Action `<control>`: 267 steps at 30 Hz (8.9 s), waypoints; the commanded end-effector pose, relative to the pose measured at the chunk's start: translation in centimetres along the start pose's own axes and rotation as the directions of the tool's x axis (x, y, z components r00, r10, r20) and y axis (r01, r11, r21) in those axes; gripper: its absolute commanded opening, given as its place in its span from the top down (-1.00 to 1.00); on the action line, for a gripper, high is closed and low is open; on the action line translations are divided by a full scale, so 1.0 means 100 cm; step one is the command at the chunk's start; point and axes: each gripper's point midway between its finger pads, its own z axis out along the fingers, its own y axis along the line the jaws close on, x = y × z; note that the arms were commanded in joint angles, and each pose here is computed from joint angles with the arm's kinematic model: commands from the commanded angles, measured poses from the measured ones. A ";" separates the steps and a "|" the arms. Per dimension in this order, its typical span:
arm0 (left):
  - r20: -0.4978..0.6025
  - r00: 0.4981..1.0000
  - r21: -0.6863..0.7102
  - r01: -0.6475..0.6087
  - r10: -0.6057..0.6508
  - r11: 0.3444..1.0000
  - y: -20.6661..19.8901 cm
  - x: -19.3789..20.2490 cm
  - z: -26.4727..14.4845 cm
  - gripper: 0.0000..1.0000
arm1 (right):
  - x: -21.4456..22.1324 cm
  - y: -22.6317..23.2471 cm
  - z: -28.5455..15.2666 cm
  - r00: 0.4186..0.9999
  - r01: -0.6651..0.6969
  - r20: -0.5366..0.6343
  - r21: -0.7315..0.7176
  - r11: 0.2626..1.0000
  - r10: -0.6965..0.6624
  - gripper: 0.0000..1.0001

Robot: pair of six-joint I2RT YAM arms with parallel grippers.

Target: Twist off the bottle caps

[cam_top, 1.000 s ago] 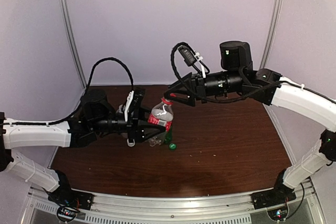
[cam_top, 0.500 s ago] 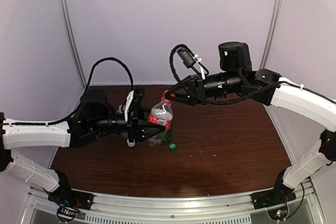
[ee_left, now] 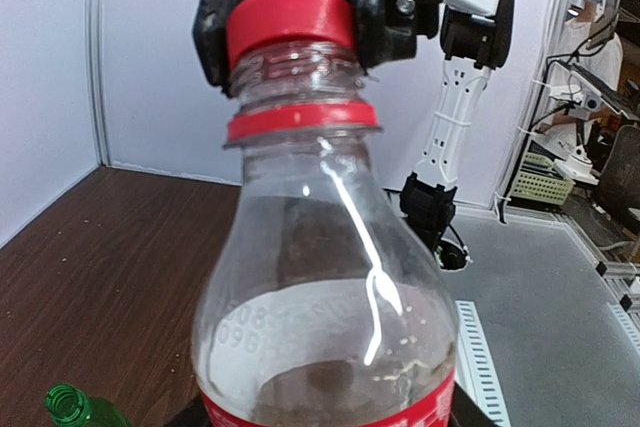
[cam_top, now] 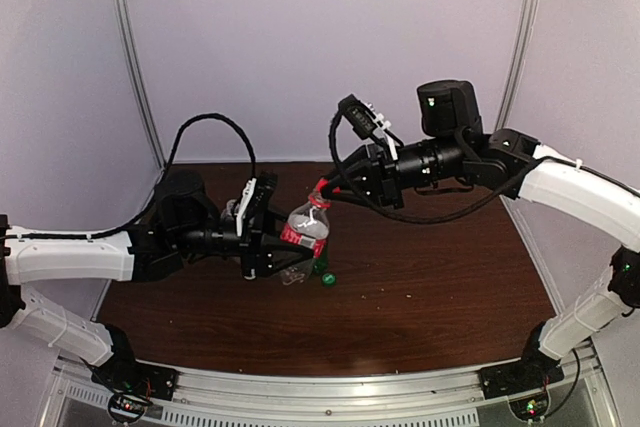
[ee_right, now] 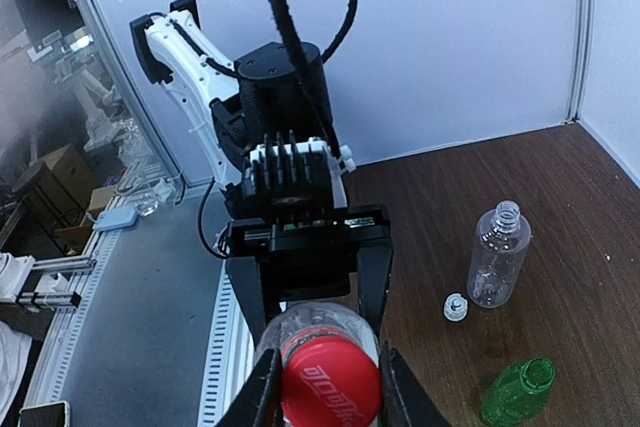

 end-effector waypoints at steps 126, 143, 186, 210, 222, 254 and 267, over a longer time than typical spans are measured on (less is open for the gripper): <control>-0.048 0.998 -0.178 -0.056 0.048 0.982 0.036 0.010 0.001 0.35 | 0.023 -0.033 0.028 0.994 -0.106 0.006 0.005 0.994 0.106 0.80; -0.062 0.998 -0.320 -0.034 0.015 0.947 0.054 0.008 -0.014 -0.95 | 0.037 -0.093 -0.027 0.989 -0.142 0.012 0.347 0.927 0.147 1.00; -0.059 0.998 -0.442 -0.055 0.033 0.895 0.066 0.001 -0.035 -0.95 | 0.169 -0.284 -0.109 0.909 -0.099 -0.087 0.904 0.415 0.407 0.47; -0.071 0.997 -0.465 -0.058 0.029 0.883 0.069 0.006 -0.040 -0.95 | 0.159 -0.269 -0.133 0.920 -0.123 -0.044 0.911 0.393 0.389 -0.30; -0.067 0.998 -0.677 -0.061 0.020 0.733 0.098 -0.004 -0.075 -0.95 | 0.125 -0.242 -0.147 0.955 -0.160 0.028 0.887 0.433 0.295 -0.86; 0.071 0.997 -0.963 0.079 -0.038 0.257 0.164 -0.049 -0.215 -0.95 | 0.064 -0.201 -0.231 0.986 -0.141 0.111 0.956 0.258 0.127 -1.00; -0.055 0.997 -0.951 -0.067 0.049 0.302 0.147 -0.084 -0.222 -0.95 | 0.062 -0.175 -0.252 0.991 -0.125 0.110 0.965 0.231 0.076 -1.00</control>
